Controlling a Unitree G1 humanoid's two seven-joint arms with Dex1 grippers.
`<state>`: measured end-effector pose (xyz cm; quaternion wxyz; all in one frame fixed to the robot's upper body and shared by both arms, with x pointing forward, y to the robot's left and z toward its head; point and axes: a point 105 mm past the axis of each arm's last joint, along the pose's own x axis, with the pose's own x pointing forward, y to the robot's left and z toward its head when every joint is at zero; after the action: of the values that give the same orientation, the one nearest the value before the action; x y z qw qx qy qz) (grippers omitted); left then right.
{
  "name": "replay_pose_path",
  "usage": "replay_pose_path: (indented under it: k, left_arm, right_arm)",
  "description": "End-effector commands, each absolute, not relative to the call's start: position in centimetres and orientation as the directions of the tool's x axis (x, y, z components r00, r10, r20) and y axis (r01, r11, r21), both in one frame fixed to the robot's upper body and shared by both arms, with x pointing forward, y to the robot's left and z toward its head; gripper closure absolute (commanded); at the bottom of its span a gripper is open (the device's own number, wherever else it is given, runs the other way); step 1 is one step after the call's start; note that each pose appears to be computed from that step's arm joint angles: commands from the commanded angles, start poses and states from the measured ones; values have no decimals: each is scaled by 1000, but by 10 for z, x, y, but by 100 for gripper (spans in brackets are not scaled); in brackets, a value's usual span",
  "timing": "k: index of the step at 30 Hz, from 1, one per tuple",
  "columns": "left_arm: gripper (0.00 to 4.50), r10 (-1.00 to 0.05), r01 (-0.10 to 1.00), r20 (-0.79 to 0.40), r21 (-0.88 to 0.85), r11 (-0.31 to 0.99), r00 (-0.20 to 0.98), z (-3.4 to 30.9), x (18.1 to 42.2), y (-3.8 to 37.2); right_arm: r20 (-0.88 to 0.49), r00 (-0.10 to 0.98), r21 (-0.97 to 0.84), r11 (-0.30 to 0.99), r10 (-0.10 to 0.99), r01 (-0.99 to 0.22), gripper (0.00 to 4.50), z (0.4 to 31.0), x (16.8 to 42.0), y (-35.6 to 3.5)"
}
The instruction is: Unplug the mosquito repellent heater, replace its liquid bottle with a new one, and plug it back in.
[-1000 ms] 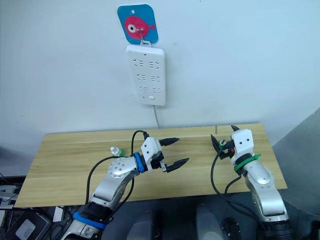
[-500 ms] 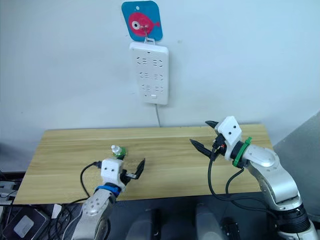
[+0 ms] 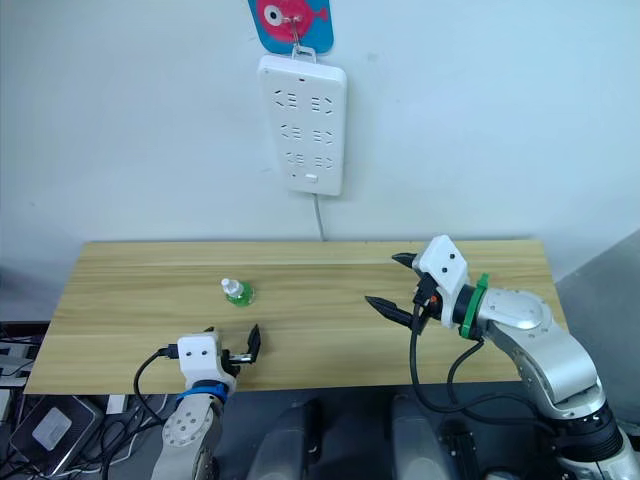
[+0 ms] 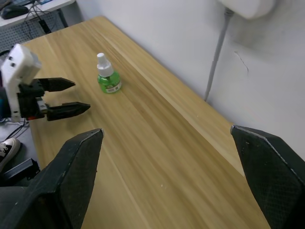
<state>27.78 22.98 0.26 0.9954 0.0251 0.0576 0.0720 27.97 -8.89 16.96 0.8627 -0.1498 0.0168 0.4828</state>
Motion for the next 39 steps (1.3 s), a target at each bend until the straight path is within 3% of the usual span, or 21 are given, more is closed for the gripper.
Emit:
replay_pose_path:
  k: [1,10,21,24,29,31,33,36,39]
  left_arm:
    - [0,171,-168,-45,60,984,984,11,290,240]
    - [0,28,-27,-48,14,1000,998,1,326,224]
    - [0,-12,13,-23,53,998,1000,2,338,221]
    - [63,-11,11,-12,61,998,1000,3,339,221]
    - [219,-35,34,7,89,995,999,10,343,220]
    - [225,-64,61,18,116,991,998,16,344,217]
    - [225,-153,148,26,138,979,988,26,346,204]
    - [225,-433,424,-1,202,883,901,49,345,164]
    - [225,-724,724,-73,168,669,686,70,330,125]
  right_arm:
    - [-133,475,-266,430,870,-863,3,185,269,-74]
    - [-109,466,-241,431,878,-869,3,200,271,-64]
    - [-99,476,-220,447,874,-867,3,206,273,-61]
    - [-99,487,-208,461,868,-863,0,205,275,-63]
    - [-96,495,-207,469,864,-859,0,205,277,-63]
    - [-96,502,-212,475,860,-854,0,203,277,-65]
    - [-100,513,-221,483,853,-847,0,201,277,-68]
    - [-101,533,-216,504,840,-836,0,200,276,-78]
    - [-122,531,-197,504,838,-841,0,199,272,-88]
